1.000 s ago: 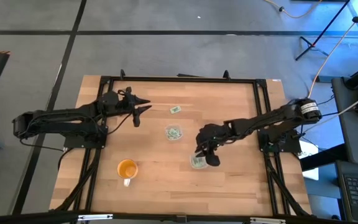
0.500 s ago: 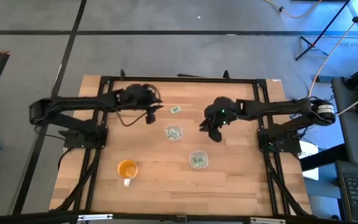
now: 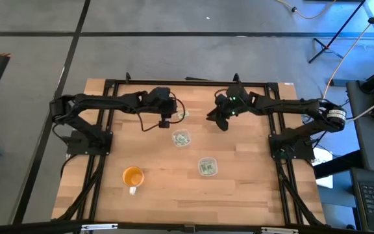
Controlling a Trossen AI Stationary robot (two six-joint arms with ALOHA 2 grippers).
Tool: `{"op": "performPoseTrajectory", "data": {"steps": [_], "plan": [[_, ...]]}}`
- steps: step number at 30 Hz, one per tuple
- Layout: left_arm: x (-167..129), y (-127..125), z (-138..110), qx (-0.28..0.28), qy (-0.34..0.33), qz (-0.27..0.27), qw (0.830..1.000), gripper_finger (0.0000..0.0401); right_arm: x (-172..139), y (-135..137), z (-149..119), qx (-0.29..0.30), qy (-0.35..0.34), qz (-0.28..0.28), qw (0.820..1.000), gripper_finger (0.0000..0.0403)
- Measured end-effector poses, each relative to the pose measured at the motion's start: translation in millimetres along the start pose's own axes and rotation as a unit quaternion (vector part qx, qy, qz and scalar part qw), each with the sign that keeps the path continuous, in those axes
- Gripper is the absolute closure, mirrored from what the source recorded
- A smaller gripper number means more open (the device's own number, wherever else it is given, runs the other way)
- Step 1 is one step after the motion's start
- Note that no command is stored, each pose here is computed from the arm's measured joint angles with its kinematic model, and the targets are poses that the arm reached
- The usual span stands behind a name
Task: Pick and place Stevia / Truvia into bins
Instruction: Put the green stevia packet into the top transparent container
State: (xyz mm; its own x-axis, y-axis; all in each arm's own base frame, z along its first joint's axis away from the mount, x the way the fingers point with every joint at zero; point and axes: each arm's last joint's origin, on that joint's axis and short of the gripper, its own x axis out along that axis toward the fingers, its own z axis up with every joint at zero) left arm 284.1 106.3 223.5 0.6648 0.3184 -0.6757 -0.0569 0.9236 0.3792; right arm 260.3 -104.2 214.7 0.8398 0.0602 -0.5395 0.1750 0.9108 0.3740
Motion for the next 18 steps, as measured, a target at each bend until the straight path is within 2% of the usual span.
{"op": "performPoseTrajectory", "data": {"steps": [4, 11, 14, 18], "plan": [[12, 0, -6, 0.030, 0.037, 0.025, 0.999, 0.0297, 3, -11, -2, 0.013, 0.006, -0.013, 1.000, 0.0287], [41, 0, -20, 0.069, 0.072, 0.019, 0.995, 0.0297, 9, -16, -4, 0.014, 0.009, -0.015, 1.000, 0.0287], [51, -2, -26, 0.119, 0.096, 0.016, 0.988, 0.0297, 9, -16, -4, 0.016, 0.012, -0.015, 1.000, 0.0287], [57, -6, -29, 0.173, 0.138, 0.052, 0.974, 0.0294, 9, -16, -4, 0.016, 0.012, -0.015, 1.000, 0.0287]]}}
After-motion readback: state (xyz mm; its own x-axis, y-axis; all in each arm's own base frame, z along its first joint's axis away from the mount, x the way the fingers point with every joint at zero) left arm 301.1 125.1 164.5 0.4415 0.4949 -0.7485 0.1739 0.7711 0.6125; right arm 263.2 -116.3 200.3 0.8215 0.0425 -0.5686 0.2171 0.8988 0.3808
